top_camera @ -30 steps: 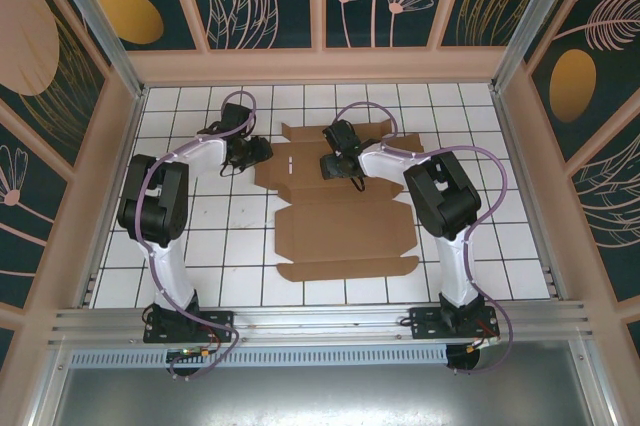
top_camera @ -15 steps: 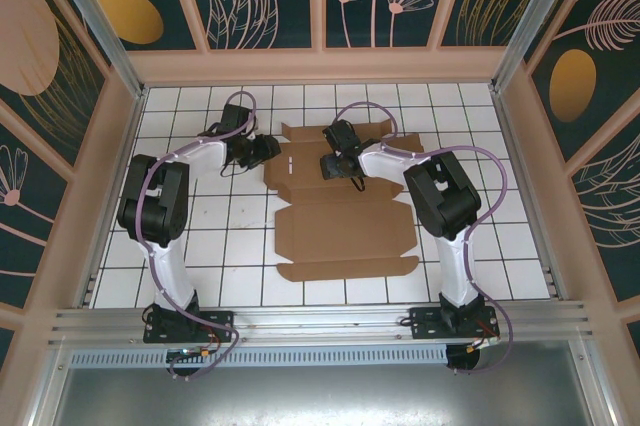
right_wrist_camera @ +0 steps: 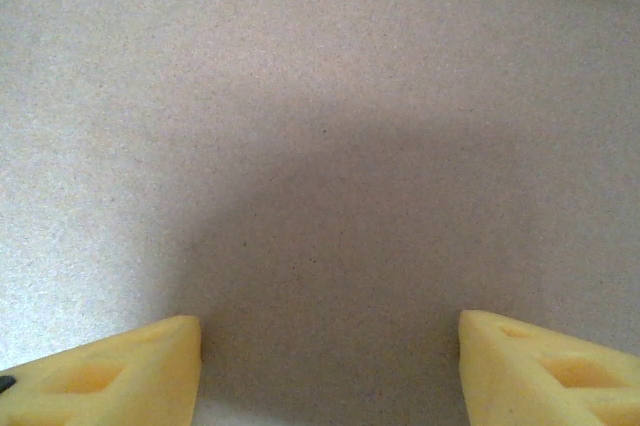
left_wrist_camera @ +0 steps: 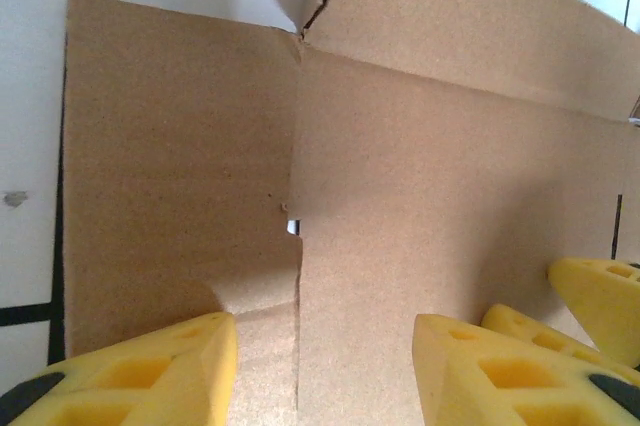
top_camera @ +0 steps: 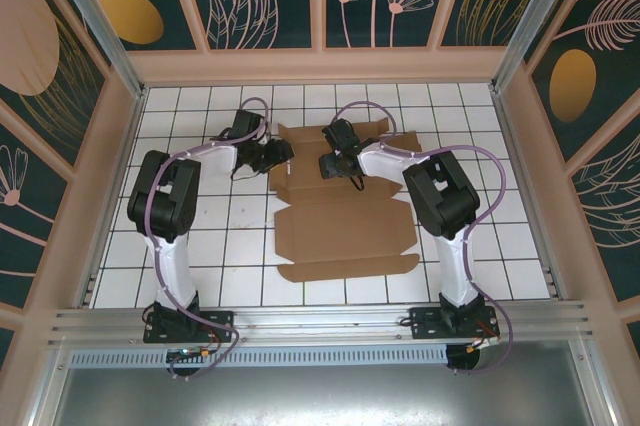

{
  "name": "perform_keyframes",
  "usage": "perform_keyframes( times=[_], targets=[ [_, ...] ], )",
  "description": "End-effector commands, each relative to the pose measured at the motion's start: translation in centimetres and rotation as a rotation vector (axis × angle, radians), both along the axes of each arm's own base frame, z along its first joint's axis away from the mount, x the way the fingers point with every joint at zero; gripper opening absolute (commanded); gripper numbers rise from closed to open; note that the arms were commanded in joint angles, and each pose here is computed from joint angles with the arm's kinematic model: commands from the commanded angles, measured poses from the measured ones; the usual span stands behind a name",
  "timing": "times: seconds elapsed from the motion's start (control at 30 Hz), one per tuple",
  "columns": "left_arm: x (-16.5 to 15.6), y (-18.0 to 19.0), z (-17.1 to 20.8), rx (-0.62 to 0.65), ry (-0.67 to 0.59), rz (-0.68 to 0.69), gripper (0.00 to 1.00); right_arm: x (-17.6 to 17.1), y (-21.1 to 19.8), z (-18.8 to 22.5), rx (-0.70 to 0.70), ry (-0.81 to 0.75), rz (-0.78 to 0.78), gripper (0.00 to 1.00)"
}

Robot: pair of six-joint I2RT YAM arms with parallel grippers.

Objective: Fold the paper box

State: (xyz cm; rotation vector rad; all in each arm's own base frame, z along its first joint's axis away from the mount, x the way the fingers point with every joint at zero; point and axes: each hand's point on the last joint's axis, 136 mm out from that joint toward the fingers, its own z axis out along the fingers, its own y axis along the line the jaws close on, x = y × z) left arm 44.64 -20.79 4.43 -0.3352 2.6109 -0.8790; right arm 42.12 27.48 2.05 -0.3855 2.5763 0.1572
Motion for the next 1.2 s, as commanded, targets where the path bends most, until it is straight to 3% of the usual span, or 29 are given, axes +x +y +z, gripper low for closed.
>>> perform_keyframes(
  times=[0.0, 0.1, 0.27, 0.4, 0.5, 0.6, 0.77, 0.9, 1.03, 1.17],
  targets=[
    [1.2, 1.2, 4.9, 0.04, -0.098, 0.023, 0.5, -5.8, -1.9, -6.3, -0.077, 0.268, 0.036, 0.67],
    [1.7, 1.3, 8.9, 0.037, -0.172, 0.016, 0.51, -5.4, -1.8, -5.3, -0.047, 0.254, 0.025, 0.66],
    [1.8, -0.4, 12.7, -0.02, -0.211, -0.006, 0.51, -5.5, 0.3, -2.7, 0.162, 0.276, 0.04, 0.67],
    [1.6, -3.4, 12.8, -0.033, -0.197, -0.039, 0.51, -5.2, 1.7, 2.3, 0.388, 0.244, 0.049, 0.66],
    [1.3, -6.3, 11.3, -0.078, -0.15, -0.066, 0.49, -3.9, 0.0, 7.1, 0.561, 0.176, 0.012, 0.66],
    [0.9, -8.9, 8.8, -0.117, -0.096, -0.083, 0.45, -2.6, -3.1, 9.3, 0.623, 0.137, -0.077, 0.72],
    [-1.3, -12.3, 4.1, -0.079, -0.014, -0.116, 0.36, -1.4, -11.9, 9.7, 0.481, 0.016, -0.308, 0.73],
    [-2.5, -11.8, -0.5, -0.04, 0.076, -0.083, 0.29, -1.2, -18.0, 8.2, 0.274, -0.018, -0.44, 0.77],
    [-2.9, -11.0, -3.0, 0.018, 0.107, -0.085, 0.29, -0.8, -22.1, 6.6, 0.124, -0.023, -0.543, 0.83],
    [-2.8, -10.5, -4.3, 0.057, 0.111, -0.093, 0.3, -0.3, -23.3, 4.8, 0.099, 0.017, -0.555, 0.85]
  ],
)
